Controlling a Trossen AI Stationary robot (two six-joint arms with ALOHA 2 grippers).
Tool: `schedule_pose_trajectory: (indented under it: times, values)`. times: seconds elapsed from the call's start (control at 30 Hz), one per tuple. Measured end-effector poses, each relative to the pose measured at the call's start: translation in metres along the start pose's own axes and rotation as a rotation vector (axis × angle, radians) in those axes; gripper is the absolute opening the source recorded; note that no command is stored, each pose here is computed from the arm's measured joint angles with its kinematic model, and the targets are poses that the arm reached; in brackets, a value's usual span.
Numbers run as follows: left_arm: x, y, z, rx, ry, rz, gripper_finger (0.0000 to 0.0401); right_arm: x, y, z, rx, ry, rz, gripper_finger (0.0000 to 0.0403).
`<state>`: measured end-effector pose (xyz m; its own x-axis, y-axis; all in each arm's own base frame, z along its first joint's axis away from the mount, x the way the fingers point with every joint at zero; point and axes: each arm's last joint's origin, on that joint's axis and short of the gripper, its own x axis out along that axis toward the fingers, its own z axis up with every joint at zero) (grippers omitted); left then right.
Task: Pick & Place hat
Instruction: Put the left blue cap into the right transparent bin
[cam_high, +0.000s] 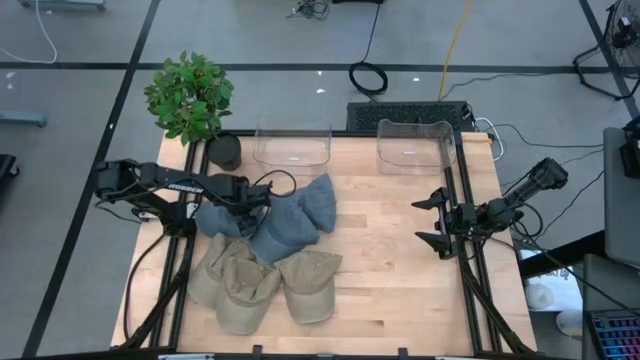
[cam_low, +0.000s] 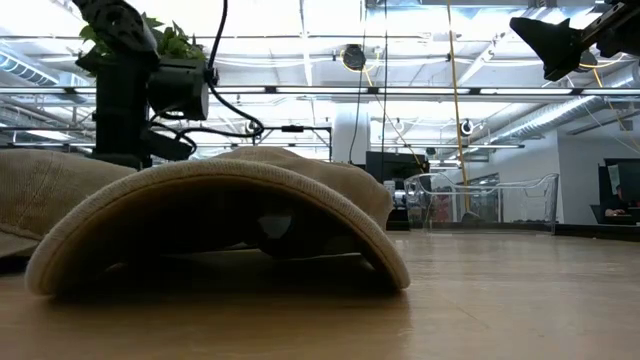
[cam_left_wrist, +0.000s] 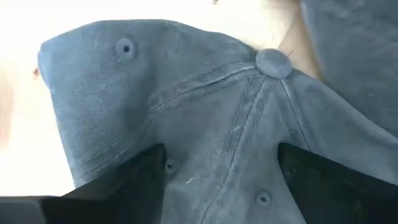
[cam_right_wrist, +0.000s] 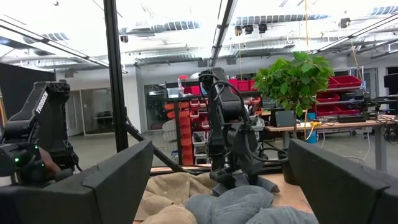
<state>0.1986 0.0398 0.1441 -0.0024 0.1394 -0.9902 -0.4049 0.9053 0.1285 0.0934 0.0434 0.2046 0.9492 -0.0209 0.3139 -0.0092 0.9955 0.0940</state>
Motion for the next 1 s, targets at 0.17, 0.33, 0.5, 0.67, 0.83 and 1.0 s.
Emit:
schedule_pose_trajectory:
  times: [0.17, 0.33, 0.5, 0.67, 0.83, 1.0]
  values:
    - [0.007, 0.000, -0.005, -0.012, -0.006, -0.003, 0.0230, 0.000, 0.000, 0.000, 0.000, 0.000, 0.000, 0.0361]
    - [0.005, 0.000, -0.002, -0.005, -0.016, 0.005, 0.0094, 0.000, 0.000, 0.000, 0.000, 0.000, 0.000, 0.0361]
    - [-0.006, 0.001, 0.003, -0.009, 0.009, 0.020, 0.0017, 0.000, 0.000, 0.000, 0.000, 0.000, 0.000, 0.0361]
    - [-0.033, -0.003, 0.013, 0.004, 0.020, 0.025, 0.0009, 0.000, 0.000, 0.000, 0.000, 0.000, 0.000, 0.0361]
    - [-0.070, -0.009, 0.027, 0.037, -0.027, 0.041, 0.0010, 0.000, 0.000, 0.000, 0.000, 0.000, 0.000, 0.0361]
    - [-0.111, -0.017, 0.037, 0.082, -0.093, 0.055, 0.0007, 0.000, 0.000, 0.000, 0.000, 0.000, 0.000, 0.0361]
